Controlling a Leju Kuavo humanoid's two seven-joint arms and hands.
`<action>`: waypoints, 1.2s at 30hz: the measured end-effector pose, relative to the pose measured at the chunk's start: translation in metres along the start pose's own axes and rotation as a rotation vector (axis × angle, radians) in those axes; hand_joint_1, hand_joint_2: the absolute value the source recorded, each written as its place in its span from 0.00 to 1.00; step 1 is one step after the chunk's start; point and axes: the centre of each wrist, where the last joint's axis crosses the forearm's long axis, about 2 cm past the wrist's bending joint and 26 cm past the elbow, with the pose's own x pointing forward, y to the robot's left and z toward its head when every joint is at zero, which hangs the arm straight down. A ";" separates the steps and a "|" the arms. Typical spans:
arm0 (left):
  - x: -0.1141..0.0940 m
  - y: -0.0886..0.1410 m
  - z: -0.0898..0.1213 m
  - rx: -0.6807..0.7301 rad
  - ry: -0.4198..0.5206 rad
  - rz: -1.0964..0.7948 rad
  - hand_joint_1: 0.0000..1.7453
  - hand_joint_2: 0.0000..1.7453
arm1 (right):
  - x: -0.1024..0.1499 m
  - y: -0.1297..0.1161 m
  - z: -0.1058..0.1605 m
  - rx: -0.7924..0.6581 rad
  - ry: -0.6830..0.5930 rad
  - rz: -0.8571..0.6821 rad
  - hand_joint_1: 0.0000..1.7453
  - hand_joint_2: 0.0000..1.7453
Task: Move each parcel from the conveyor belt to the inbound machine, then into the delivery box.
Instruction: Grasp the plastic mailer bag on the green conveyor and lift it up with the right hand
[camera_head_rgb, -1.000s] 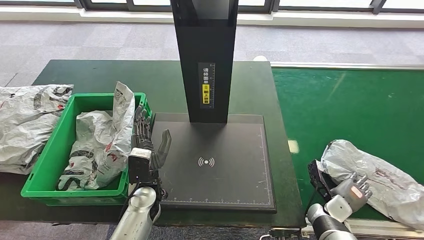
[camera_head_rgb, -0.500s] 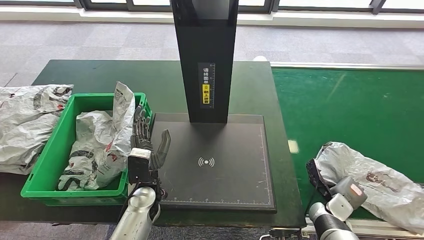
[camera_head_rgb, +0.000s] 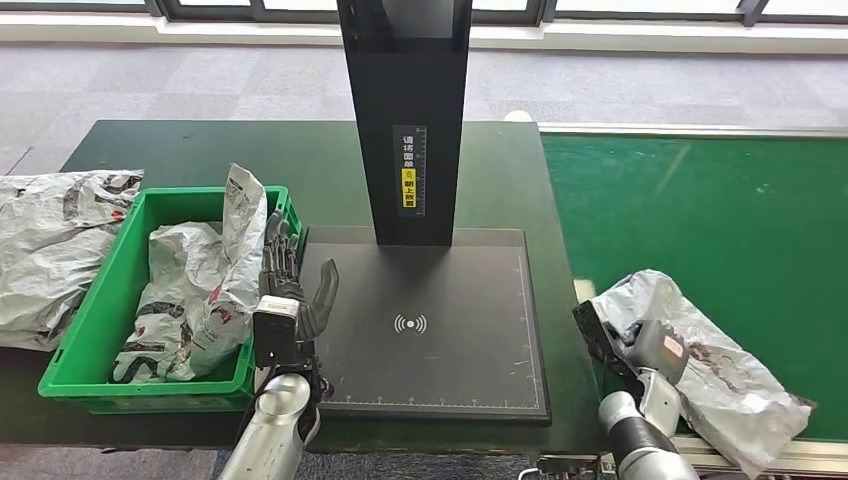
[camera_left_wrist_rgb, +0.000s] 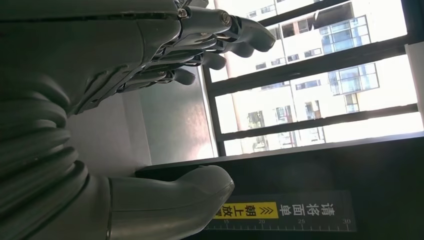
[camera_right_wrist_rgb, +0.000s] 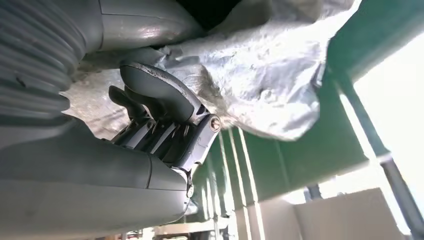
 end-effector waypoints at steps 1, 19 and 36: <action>0.000 0.000 0.000 0.002 0.001 0.002 0.00 1.00 | 0.007 -0.001 -0.002 -0.031 -0.034 -0.023 1.00 1.00; -0.001 0.003 0.000 0.035 0.011 0.002 0.00 1.00 | 0.085 -0.060 0.004 -0.572 -0.363 -0.294 1.00 1.00; 0.000 -0.002 -0.001 0.047 0.014 0.014 0.00 1.00 | 0.214 -0.032 0.045 -0.312 -0.703 -0.830 1.00 1.00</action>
